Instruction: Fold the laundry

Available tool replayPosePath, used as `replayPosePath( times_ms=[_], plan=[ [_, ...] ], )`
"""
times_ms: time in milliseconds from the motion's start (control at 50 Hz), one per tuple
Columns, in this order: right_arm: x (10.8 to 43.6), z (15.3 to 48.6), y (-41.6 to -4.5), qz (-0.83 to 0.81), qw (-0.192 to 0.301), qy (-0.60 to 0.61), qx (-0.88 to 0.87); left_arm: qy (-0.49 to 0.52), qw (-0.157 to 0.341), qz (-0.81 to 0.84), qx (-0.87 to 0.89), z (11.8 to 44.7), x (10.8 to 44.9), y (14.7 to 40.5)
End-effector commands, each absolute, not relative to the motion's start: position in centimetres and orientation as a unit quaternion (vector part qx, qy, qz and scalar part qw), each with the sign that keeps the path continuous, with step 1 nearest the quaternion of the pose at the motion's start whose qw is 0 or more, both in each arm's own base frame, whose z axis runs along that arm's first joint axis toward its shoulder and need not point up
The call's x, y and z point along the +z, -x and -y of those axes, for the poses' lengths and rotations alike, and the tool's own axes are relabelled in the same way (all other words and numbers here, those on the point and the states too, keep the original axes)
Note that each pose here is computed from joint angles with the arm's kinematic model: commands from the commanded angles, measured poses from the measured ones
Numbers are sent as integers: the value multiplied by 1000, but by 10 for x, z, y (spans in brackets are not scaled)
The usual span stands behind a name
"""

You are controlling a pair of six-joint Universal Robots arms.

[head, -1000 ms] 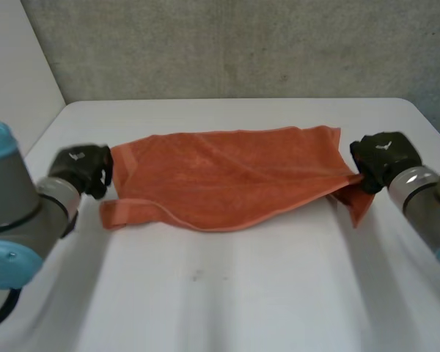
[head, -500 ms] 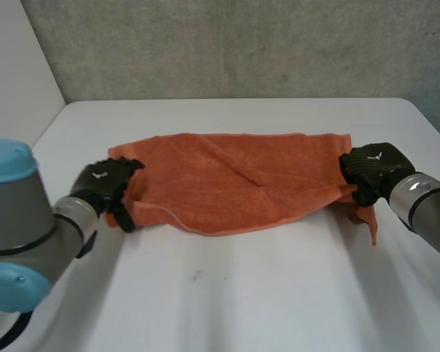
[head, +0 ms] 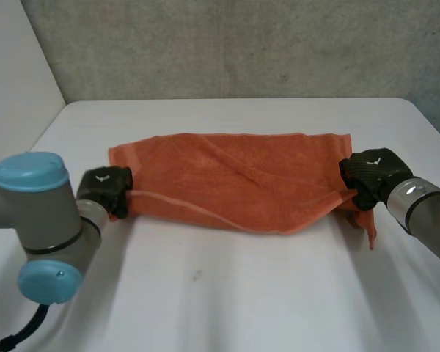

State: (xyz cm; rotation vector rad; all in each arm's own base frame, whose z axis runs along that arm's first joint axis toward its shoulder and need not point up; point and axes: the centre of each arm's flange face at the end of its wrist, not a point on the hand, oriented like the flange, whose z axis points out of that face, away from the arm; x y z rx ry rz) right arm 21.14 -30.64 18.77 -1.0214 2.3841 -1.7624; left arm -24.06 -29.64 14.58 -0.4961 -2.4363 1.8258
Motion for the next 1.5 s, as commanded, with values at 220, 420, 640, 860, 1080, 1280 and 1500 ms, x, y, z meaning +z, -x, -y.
replayPosePath(
  times_ms=[220,420,640,860,1080,1280,1500],
  plan=[
    [258,258,-178,-760,-73,401,-507,225,-41,699,678,236,259,198],
    [234,252,-179,-758,-83,451,-464,248,-32,737,628,234,232,182],
    [182,317,-188,-749,-106,456,-468,258,-32,759,597,306,168,197],
    [363,390,-251,-456,-194,257,-830,195,-46,483,852,390,322,236],
    [378,367,-245,-443,-165,232,-850,154,7,416,896,361,362,237],
    [264,346,-246,-569,-103,341,-741,178,22,550,816,353,265,233],
    [141,326,-245,-675,-39,406,-615,204,21,669,715,340,156,227]
  ],
)
